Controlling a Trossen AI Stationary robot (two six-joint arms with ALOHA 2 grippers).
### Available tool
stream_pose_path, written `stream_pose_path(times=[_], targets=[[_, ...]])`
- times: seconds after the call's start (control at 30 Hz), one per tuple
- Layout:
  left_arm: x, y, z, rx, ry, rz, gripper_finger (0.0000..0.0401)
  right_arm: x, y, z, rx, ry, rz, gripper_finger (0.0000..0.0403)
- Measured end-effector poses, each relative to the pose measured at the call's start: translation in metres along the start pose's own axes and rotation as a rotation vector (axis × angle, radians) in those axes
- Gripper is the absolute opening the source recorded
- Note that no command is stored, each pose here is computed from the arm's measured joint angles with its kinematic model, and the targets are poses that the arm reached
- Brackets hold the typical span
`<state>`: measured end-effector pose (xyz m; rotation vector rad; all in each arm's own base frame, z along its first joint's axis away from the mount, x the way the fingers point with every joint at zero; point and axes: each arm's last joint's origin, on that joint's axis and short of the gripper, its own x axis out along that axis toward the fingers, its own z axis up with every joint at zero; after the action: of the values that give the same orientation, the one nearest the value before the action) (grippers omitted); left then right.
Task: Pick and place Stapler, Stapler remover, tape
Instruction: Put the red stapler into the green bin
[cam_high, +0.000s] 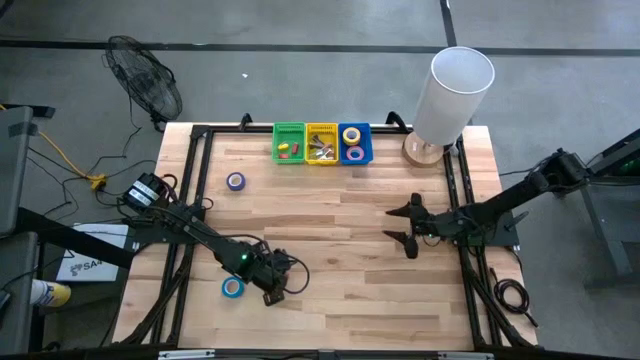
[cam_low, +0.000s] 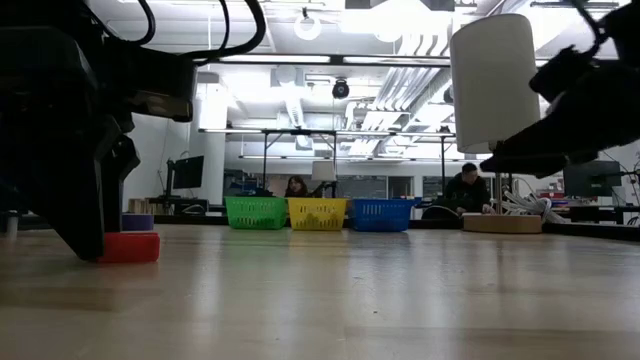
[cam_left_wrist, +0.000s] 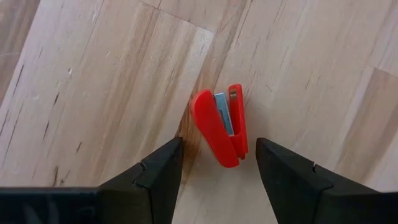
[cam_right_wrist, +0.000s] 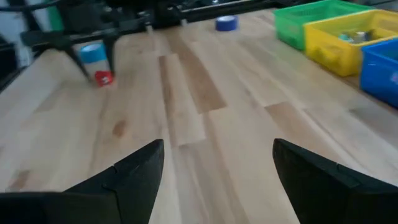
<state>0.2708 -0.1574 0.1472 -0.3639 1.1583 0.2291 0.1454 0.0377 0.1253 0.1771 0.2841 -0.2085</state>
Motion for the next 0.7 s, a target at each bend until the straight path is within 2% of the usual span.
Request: stream_pose_path(times=[0.27, 0.43, 0.7], targets=[[0.0010, 0.0001, 0.0023, 0.015, -0.060, 0.030, 0.0201, -0.0010, 0.0025, 0.0005, -0.017, -0.004, 0.104, 0.0291], [0.0010, 0.0005, 0.0045, 0.011, -0.115, 0.056, 0.0201, -0.0010, 0.0026, 0.0003, -0.020, -0.001, 0.109, 0.0291], [0.0019, 0.0001, 0.0040, 0.014, -0.102, 0.048, 0.0201, -0.0009, 0.0020, -0.0008, -0.016, 0.008, 0.097, 0.0291]])
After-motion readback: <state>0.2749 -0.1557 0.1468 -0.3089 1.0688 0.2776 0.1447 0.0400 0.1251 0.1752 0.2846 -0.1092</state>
